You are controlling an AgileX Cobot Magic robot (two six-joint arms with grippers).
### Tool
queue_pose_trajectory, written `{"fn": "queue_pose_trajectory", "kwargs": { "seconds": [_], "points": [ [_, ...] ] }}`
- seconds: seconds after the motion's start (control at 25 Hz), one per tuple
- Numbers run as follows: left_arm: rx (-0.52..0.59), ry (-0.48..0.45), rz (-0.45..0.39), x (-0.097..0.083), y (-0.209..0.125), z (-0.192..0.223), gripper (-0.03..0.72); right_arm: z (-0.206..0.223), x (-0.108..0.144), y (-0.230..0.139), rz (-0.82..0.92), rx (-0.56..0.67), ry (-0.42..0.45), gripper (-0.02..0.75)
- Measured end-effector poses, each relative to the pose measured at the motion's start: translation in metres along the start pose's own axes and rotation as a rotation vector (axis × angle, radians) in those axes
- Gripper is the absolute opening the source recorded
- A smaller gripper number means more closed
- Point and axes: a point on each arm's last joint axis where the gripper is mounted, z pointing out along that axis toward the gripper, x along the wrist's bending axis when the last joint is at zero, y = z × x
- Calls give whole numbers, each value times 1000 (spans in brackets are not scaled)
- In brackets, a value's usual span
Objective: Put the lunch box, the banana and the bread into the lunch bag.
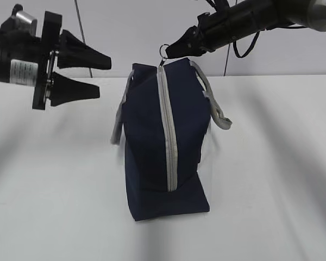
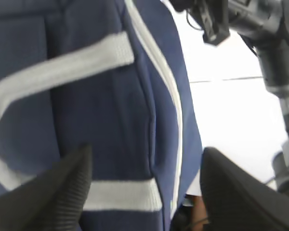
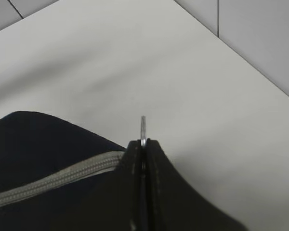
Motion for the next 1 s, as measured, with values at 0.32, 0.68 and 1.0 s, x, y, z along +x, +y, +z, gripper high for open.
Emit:
{"fn": "queue_pose_trajectory", "kwargs": {
  "seconds": [0.32, 0.68, 1.0],
  "points": [
    [-55, 162, 61, -25, 53, 1, 478, 0, -1, -2, -55, 23, -7, -16],
    [35, 174, 38, -12, 79, 62, 478, 5, -3, -8, -95, 32, 0, -16],
    [58, 221, 28, 1, 93, 95, 471, 5, -3, -8, -104, 35, 5, -16]
  ]
}}
